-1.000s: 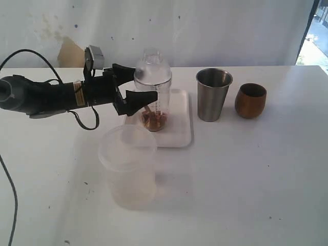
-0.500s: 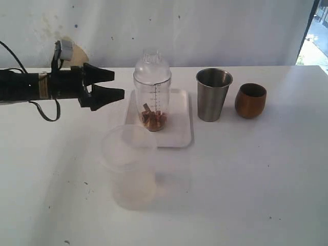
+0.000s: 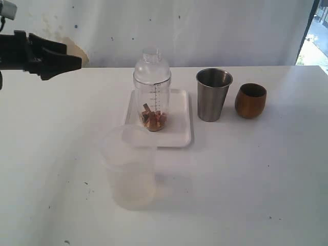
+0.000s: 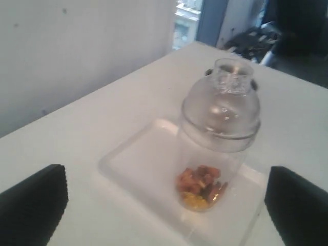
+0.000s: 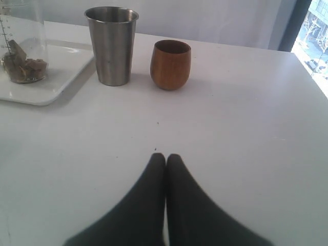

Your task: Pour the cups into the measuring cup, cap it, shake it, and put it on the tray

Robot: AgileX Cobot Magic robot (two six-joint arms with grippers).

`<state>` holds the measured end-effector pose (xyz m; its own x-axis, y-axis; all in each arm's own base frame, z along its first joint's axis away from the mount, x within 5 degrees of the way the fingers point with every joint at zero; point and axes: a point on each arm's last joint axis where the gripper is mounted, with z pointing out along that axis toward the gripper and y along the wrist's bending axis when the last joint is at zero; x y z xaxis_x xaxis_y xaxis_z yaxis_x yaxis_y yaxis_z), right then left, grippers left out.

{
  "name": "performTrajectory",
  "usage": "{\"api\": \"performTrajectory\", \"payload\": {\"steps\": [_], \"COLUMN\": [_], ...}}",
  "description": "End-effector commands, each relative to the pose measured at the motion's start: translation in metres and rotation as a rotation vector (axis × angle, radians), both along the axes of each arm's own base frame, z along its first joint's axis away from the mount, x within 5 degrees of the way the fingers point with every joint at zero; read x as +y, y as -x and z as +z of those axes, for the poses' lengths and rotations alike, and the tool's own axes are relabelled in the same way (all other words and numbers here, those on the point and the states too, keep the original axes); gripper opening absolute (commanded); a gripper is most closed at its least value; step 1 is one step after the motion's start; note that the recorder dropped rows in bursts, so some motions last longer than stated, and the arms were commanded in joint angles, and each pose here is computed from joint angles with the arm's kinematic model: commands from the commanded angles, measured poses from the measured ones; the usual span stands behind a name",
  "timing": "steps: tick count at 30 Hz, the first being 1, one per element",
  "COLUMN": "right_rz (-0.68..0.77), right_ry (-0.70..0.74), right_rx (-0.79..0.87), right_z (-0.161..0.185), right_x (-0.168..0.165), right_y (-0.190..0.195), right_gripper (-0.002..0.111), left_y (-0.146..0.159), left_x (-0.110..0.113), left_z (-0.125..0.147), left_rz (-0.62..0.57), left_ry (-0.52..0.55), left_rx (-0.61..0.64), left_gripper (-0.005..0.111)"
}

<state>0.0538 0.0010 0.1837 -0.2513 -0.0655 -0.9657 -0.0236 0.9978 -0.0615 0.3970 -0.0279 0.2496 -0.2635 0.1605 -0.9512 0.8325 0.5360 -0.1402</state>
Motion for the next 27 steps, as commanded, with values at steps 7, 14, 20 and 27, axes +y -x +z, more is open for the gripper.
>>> {"api": "performTrajectory", "payload": {"steps": [7,14,20,27], "right_rz": [-0.002,-0.002,-0.002,-0.002], "right_ry": [0.000,0.000,0.000,0.000], "right_rx": [-0.006,-0.006,-0.006,-0.006], "right_z": [-0.001,-0.001,-0.001,-0.001], "right_x": [0.000,0.000,0.000,0.000], "right_y": [0.000,0.000,0.000,0.000], "right_gripper": [0.000,0.000,0.000,0.000], "left_y": [0.088,0.162,0.209,0.230], "left_x": [0.017,-0.002,-0.021,-0.032], "left_z": [0.073,0.105,0.117,0.118], "left_rz": [0.395,0.331,0.142,-0.031], "left_ry": [-0.143,-0.015,0.075,0.099], "left_rx": [-0.058,-0.078,-0.045,-0.015], "left_gripper": [0.105,0.105,0.105,0.105]}}
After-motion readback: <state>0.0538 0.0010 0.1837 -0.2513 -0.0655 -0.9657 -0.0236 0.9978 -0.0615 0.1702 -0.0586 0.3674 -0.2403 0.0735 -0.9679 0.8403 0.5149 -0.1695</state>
